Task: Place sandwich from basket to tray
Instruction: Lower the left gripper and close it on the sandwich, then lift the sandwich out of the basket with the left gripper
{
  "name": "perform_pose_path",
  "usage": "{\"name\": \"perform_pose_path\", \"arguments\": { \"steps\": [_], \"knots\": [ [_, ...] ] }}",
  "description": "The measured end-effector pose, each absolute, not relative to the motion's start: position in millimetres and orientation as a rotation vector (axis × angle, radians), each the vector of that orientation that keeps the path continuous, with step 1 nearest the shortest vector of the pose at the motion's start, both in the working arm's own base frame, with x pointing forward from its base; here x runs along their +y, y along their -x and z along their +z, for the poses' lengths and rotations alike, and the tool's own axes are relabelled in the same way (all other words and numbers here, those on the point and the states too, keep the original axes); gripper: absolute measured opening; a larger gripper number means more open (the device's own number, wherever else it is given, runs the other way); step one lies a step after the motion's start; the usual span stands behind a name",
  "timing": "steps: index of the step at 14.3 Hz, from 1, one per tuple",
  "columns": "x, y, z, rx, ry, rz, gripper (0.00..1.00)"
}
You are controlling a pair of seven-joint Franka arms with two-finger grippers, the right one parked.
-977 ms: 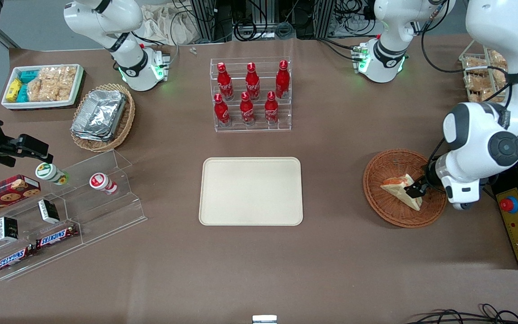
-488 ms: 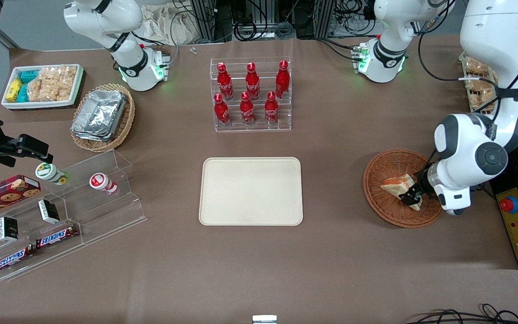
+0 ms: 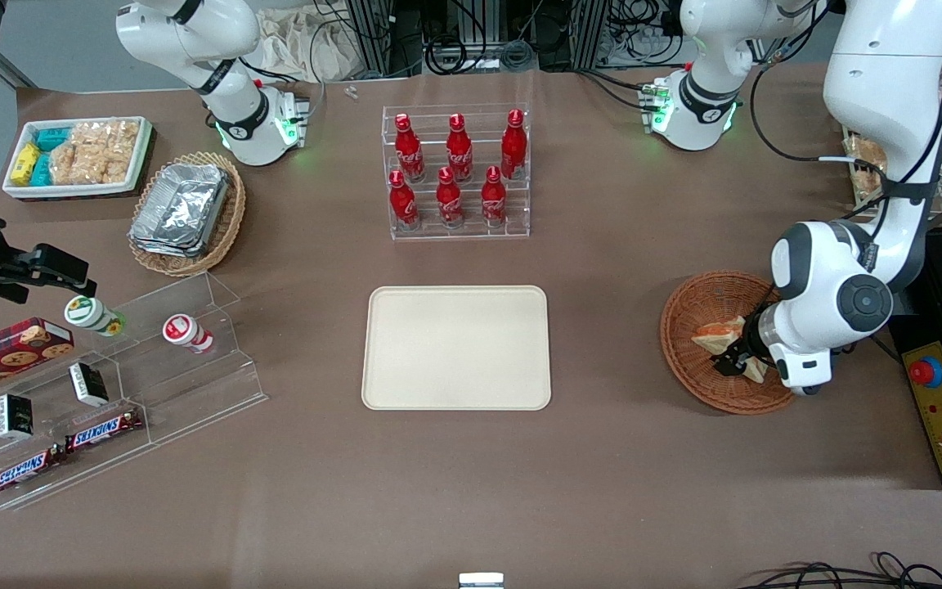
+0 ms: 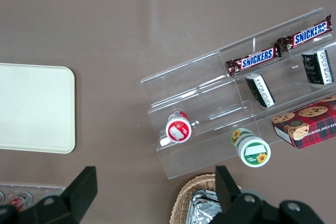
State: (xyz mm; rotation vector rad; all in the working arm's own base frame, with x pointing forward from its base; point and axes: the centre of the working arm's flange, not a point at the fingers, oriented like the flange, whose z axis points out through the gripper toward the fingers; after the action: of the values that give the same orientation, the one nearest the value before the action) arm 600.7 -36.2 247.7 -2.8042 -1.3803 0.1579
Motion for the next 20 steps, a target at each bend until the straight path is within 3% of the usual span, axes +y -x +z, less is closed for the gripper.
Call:
{"name": "perform_pose_path", "arguments": {
  "steps": [3, 7, 10, 16, 20],
  "knots": [
    [-36.2, -601.8, 243.7, -1.384, 2.808, 0.148, 0.52],
    [-35.9, -601.9, 243.1, -1.4, 2.799, 0.148, 0.21],
    [-36.1, -606.2, 260.7, -1.392, 2.798, 0.146, 0.21],
    [-56.5, -593.4, 435.4, -0.968, 2.931, 0.268, 0.16],
    [-138.3, -571.8, 479.3, -0.558, 3.067, 0.234, 0.16]
  ]
}}
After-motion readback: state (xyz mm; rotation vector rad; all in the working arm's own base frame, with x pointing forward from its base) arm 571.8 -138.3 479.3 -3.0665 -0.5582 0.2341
